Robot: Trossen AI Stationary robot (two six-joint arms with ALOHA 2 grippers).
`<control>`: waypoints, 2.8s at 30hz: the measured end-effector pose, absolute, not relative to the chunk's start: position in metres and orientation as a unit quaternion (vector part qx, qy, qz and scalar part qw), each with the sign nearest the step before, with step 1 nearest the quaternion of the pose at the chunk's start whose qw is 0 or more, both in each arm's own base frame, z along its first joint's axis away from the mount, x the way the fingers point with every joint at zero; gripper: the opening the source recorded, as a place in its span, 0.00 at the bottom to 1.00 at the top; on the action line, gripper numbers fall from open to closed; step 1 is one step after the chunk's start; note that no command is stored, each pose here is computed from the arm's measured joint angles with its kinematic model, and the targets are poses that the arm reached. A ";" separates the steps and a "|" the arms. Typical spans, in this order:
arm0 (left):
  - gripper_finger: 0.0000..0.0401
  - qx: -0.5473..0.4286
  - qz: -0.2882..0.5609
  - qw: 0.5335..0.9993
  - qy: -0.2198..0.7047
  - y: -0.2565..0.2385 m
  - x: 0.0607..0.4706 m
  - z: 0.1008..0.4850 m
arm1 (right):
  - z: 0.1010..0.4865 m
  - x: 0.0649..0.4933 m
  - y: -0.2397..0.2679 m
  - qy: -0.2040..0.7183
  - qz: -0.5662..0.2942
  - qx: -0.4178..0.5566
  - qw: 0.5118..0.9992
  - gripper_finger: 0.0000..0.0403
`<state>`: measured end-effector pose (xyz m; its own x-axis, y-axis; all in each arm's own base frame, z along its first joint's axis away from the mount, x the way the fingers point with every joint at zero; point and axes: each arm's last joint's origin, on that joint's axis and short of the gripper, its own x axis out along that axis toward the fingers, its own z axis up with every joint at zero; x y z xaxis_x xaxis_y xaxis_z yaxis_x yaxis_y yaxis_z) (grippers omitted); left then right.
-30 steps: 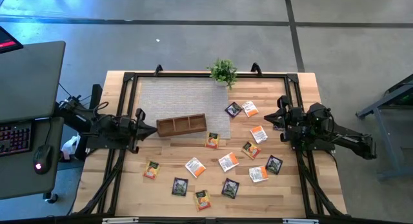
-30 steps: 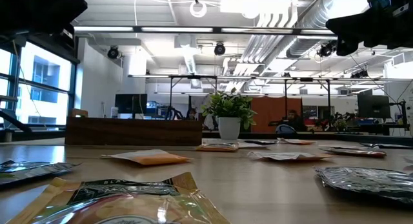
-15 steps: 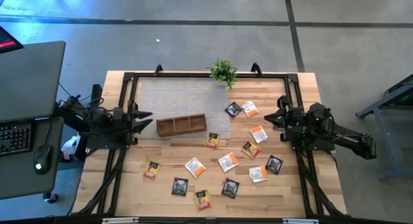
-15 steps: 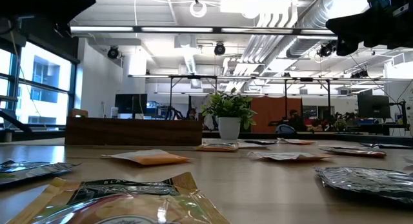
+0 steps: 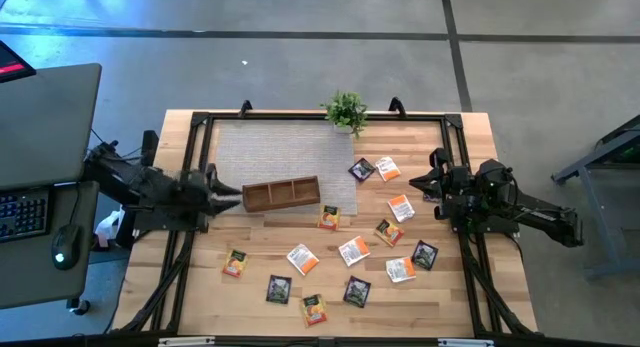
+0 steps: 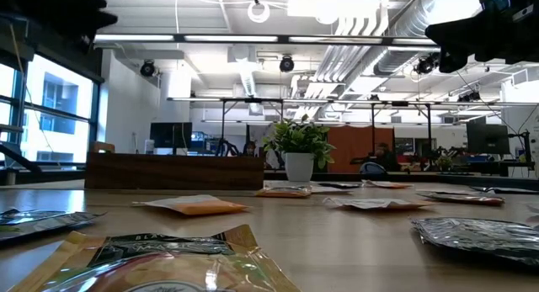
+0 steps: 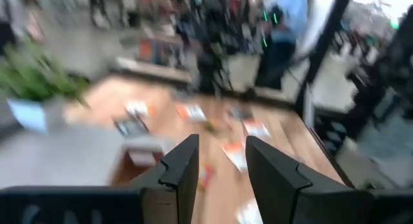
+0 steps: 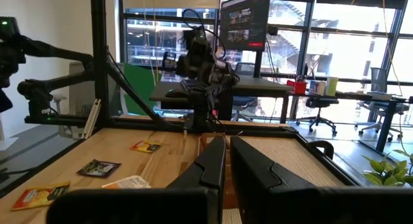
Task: Pick & Place Tea
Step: Put the yellow tea bag into the left section of the wooden organizer
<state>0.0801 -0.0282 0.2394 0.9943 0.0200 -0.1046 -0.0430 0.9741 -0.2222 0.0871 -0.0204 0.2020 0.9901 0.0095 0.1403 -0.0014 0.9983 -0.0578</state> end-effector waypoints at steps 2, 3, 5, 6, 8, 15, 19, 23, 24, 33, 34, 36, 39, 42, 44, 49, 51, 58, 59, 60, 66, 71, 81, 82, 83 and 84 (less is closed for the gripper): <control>0.32 -0.133 0.013 0.986 0.095 -0.032 0.086 0.232 | 0.202 0.087 -0.020 -0.070 0.003 -0.029 0.997 0.05; 0.32 -0.143 0.013 0.982 0.120 -0.035 0.090 0.227 | 0.202 0.087 -0.020 -0.070 0.003 -0.029 0.997 0.05; 0.32 -0.163 0.013 0.972 0.171 -0.039 0.096 0.218 | 0.202 0.087 -0.020 -0.070 0.003 -0.029 0.997 0.05; 0.32 -0.174 0.014 0.965 0.197 -0.042 0.099 0.214 | 0.202 0.087 -0.020 -0.070 0.003 -0.029 0.997 0.05; 0.32 -0.199 0.022 0.948 0.247 -0.046 0.104 0.204 | 0.202 0.087 -0.020 -0.070 0.003 -0.029 0.997 0.05; 0.32 -0.230 0.049 0.904 0.358 -0.056 0.118 0.180 | 0.202 0.087 -0.020 -0.070 0.003 -0.029 0.997 0.05; 0.32 -0.234 0.056 0.882 0.404 -0.060 0.122 0.170 | 0.202 0.087 -0.020 -0.070 0.003 -0.029 0.997 0.05; 0.32 -0.248 0.036 0.856 0.453 -0.065 0.125 0.162 | 0.202 0.087 -0.020 -0.070 0.003 -0.029 0.997 0.05; 0.32 -0.250 0.028 0.849 0.465 -0.066 0.125 0.160 | 0.202 0.087 -0.020 -0.070 0.003 -0.029 0.997 0.05; 0.32 -0.256 0.001 0.809 0.529 -0.072 0.127 0.149 | 0.202 0.087 -0.020 -0.070 0.003 -0.029 0.997 0.05; 0.32 -0.257 -0.001 0.805 0.535 -0.073 0.128 0.148 | 0.202 0.087 -0.020 -0.070 0.003 -0.029 0.997 0.05; 0.32 -0.260 -0.008 0.796 0.546 -0.074 0.128 0.146 | 0.202 0.087 -0.020 -0.071 0.003 -0.029 0.997 0.05; 0.32 -0.258 -0.011 0.784 0.565 -0.075 0.129 0.142 | 0.202 0.087 -0.020 -0.071 0.002 -0.029 0.997 0.05; 0.32 -0.250 -0.004 0.775 0.580 -0.076 0.130 0.137 | 0.203 0.087 -0.020 -0.077 0.002 -0.031 0.997 0.05; 0.32 -0.248 -0.001 0.769 0.589 -0.077 0.132 0.134 | 0.203 0.087 -0.020 -0.077 0.002 -0.031 0.997 0.05; 0.32 -0.241 0.003 0.757 0.607 -0.081 0.134 0.127 | 0.203 0.087 -0.020 -0.077 0.001 -0.031 0.997 0.05; 0.32 -0.234 0.001 0.757 0.611 -0.083 0.134 0.125 | 0.205 0.087 -0.020 -0.083 0.002 -0.033 0.996 0.05; 0.32 -0.210 0.017 0.768 0.605 -0.093 0.127 0.123 | 0.205 0.087 -0.020 -0.088 0.001 -0.032 0.996 0.05; 0.31 -0.206 0.020 0.770 0.603 -0.094 0.126 0.123 | 0.205 0.087 -0.020 -0.088 0.001 -0.032 0.996 0.05; 0.31 -0.201 0.021 0.773 0.602 -0.095 0.124 0.123 | 0.206 0.087 -0.020 -0.089 0.001 -0.034 0.996 0.05; 0.17 -0.187 0.031 0.776 0.602 -0.097 0.120 0.122 | 0.207 0.086 -0.020 -0.098 0.001 -0.038 0.994 0.05; 0.02 -0.204 0.062 0.774 0.596 -0.096 0.120 0.121 | 0.208 0.086 -0.020 -0.103 0.001 -0.040 0.994 0.05; 0.01 -0.191 0.121 0.825 0.518 -0.092 0.124 0.123 | 0.211 0.085 -0.023 -0.116 -0.048 -0.030 0.992 0.05; 0.01 -0.191 0.140 0.835 0.496 -0.091 0.126 0.123 | 0.211 0.085 -0.024 -0.118 -0.066 -0.022 0.991 0.05; 0.01 -0.196 0.155 0.844 0.474 -0.091 0.127 0.124 | 0.211 0.085 -0.025 -0.120 -0.085 -0.015 0.989 0.04; 0.01 -0.204 0.171 0.849 0.456 -0.090 0.128 0.124 | 0.211 0.085 -0.026 -0.121 -0.105 -0.006 0.987 0.04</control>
<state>0.1284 -0.0901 0.1243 0.5255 0.1037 -0.8445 -0.4767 0.8580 -0.1913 0.0847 -0.0263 0.2112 0.9483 -0.2063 0.2411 0.2094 0.9777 0.0131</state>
